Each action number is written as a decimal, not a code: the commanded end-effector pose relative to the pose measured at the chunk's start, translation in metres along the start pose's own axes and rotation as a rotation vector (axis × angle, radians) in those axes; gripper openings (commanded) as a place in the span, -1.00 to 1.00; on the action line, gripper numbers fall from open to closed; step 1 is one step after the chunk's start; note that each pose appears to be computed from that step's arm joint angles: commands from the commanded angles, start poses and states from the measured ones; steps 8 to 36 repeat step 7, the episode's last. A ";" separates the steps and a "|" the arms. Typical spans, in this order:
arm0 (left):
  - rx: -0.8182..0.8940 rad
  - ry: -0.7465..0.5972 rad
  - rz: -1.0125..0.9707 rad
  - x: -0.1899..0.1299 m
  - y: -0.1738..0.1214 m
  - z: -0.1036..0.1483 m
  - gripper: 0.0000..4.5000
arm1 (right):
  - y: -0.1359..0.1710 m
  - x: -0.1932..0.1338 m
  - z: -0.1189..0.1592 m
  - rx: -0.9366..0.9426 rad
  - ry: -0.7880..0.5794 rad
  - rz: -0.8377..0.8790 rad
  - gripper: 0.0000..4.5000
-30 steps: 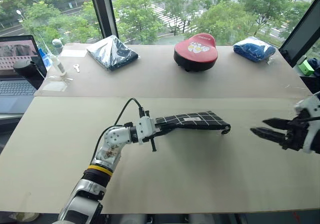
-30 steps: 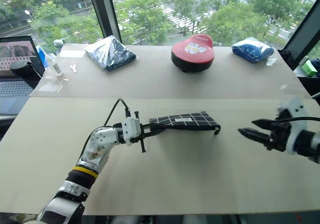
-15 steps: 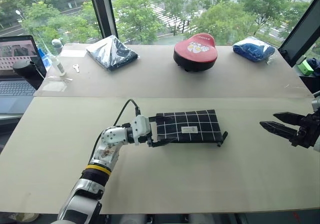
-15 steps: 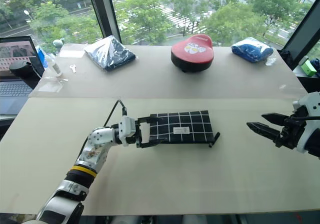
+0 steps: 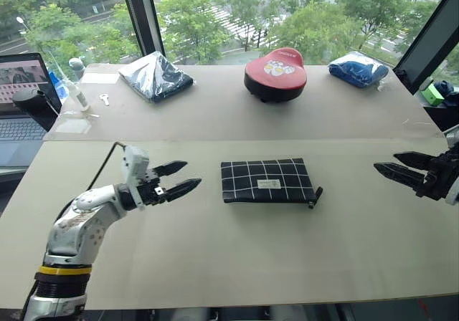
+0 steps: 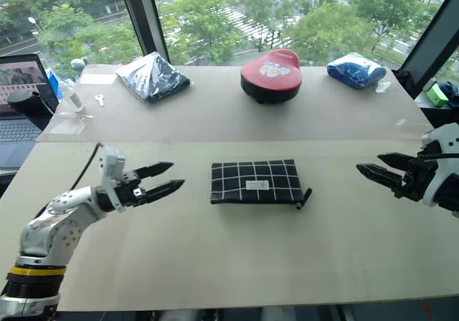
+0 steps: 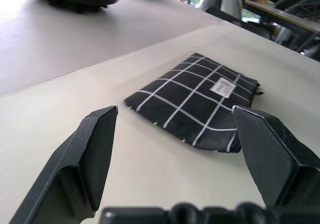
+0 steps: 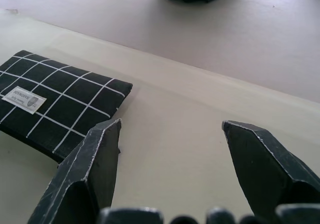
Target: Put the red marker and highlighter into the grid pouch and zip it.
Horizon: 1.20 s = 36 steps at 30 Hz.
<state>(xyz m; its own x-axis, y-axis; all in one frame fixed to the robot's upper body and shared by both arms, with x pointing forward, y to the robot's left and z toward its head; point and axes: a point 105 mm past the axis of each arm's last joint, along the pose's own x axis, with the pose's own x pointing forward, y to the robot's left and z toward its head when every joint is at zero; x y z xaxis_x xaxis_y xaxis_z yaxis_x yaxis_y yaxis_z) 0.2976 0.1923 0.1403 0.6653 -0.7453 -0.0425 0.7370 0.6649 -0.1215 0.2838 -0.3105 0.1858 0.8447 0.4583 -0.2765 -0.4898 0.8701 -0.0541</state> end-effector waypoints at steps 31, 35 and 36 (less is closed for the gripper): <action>0.004 -0.038 0.128 -0.003 0.010 0.000 0.76 | -0.004 0.016 0.001 0.002 -0.035 -0.009 0.60; 0.004 -0.038 0.128 -0.003 0.010 0.000 0.76 | -0.004 0.016 0.001 0.002 -0.035 -0.009 0.60; 0.004 -0.038 0.128 -0.003 0.010 0.000 0.76 | -0.004 0.016 0.001 0.002 -0.035 -0.009 0.60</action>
